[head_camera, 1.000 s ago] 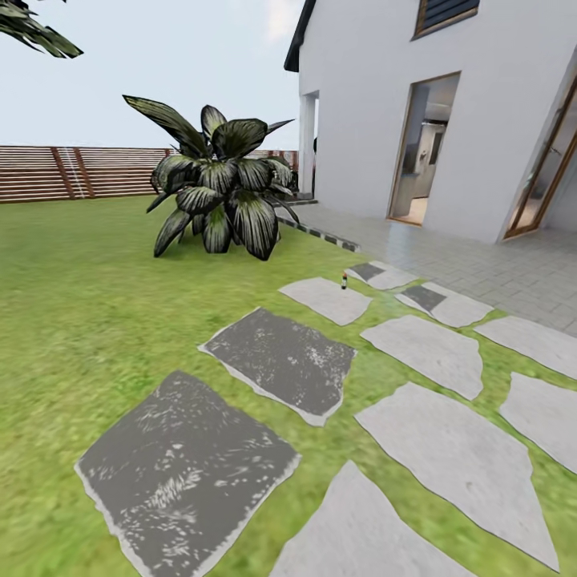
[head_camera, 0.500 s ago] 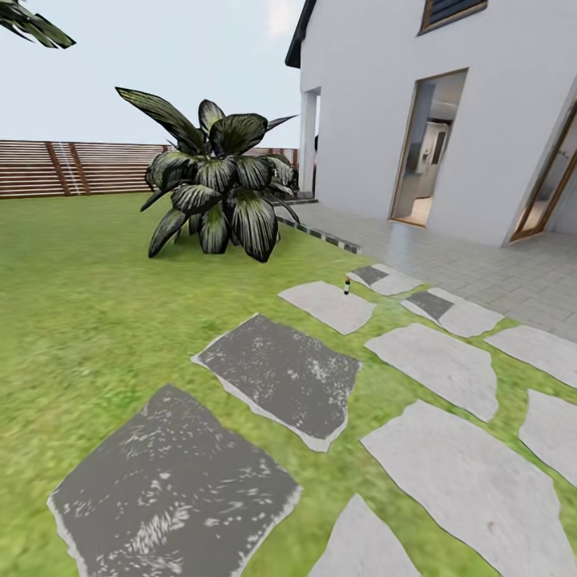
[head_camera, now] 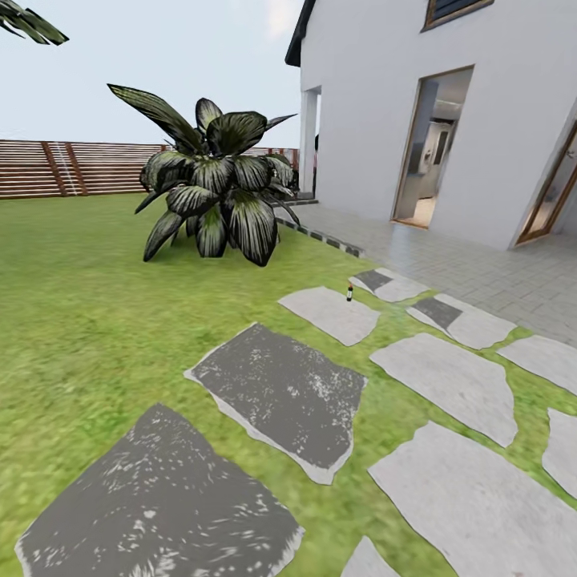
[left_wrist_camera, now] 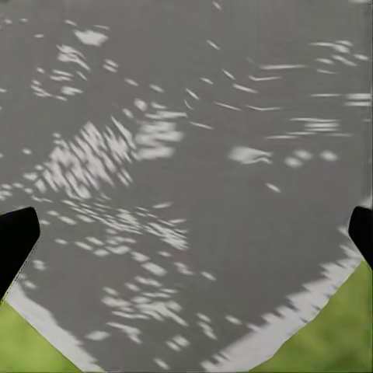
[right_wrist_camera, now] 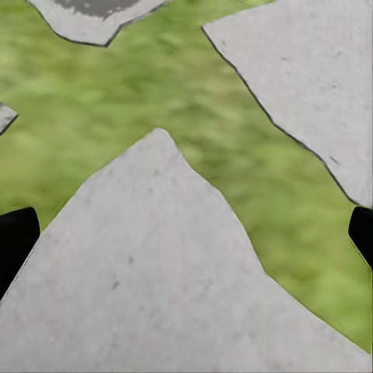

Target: Pick up the pesticide atomizer in the garden and spray insectifuge to fully cover both potted plants in the garden.

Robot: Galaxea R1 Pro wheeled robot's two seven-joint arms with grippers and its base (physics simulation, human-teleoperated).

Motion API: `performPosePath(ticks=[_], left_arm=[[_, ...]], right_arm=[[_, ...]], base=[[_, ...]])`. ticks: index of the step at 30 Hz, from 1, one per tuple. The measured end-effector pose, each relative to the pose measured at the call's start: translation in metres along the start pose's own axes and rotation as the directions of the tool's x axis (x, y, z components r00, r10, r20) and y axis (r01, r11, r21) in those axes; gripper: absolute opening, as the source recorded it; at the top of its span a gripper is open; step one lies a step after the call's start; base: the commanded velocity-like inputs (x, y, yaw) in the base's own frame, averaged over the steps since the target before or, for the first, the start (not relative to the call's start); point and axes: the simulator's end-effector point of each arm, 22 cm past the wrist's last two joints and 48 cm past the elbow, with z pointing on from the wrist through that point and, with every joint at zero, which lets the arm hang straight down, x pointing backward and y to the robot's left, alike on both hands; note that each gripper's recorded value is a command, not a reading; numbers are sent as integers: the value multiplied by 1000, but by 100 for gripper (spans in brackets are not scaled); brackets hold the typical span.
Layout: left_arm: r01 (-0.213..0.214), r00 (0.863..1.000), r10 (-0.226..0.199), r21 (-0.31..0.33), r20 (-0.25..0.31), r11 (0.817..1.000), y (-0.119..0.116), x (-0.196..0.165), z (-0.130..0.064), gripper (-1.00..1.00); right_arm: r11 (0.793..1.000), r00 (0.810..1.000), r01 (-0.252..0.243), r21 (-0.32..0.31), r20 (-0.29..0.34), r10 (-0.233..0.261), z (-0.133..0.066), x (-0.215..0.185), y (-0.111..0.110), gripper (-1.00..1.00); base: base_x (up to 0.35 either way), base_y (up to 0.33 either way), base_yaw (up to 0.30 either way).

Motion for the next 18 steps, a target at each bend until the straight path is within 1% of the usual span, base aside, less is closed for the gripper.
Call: performPosePath(ticks=[18], left_arm=[[1, 1000, -1, 0, -1, 1000, 0, 0, 0, 100]], right_arm=[[1000, 1000, 0, 0, -1, 0, 0, 0, 0, 100]], base=[[339, 0, 0]])
